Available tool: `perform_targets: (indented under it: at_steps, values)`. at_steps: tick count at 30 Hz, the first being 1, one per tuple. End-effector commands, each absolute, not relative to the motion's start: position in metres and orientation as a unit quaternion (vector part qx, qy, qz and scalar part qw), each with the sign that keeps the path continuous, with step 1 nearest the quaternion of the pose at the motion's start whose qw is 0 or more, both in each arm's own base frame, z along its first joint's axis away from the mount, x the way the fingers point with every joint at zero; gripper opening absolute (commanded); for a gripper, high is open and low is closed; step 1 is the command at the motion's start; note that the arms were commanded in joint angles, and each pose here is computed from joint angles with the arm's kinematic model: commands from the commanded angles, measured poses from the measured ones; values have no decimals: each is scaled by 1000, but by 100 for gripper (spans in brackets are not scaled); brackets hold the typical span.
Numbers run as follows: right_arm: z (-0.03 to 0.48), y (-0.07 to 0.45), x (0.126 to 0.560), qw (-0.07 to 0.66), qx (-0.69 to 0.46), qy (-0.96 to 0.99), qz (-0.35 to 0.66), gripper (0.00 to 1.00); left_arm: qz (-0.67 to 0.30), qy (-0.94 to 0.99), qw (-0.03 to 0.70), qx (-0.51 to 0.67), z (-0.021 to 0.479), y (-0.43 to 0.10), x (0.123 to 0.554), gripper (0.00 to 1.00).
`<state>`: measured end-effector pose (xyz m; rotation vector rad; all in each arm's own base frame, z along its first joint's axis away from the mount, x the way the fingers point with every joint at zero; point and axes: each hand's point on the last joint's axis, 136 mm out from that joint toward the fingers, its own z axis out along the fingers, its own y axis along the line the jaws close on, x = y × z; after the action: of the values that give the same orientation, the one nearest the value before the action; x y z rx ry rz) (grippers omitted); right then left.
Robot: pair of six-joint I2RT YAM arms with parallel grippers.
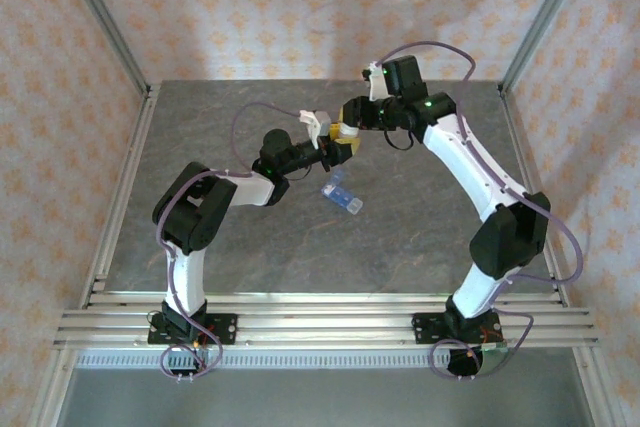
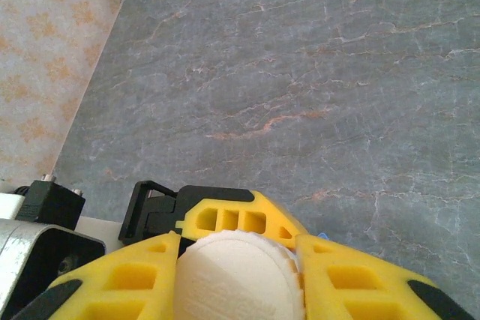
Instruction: Sort the pills into containers
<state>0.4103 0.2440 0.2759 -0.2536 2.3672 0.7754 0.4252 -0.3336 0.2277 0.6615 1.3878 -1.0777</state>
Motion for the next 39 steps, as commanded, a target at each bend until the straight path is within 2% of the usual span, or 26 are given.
perform_targets:
  at_steps: [1,4,16,20,25,39]
  values:
    - [263,238,397,289,-87,913,275,27,-459,529,651,292,283,-328,419,0]
    - [272,238,398,297,-85,910,278,30,-459,531,650,291,280,-329,420,0]
    - [311,229,395,340,-71,895,279,65,-458,535,648,290,275,-329,422,0]
    - [321,226,393,350,-67,891,280,72,-459,536,647,290,275,-329,423,0]
    - [331,223,392,362,-54,885,287,77,-459,536,646,290,274,-329,422,0]
    - [328,238,404,348,-32,877,329,78,-461,536,646,289,276,-330,422,0]
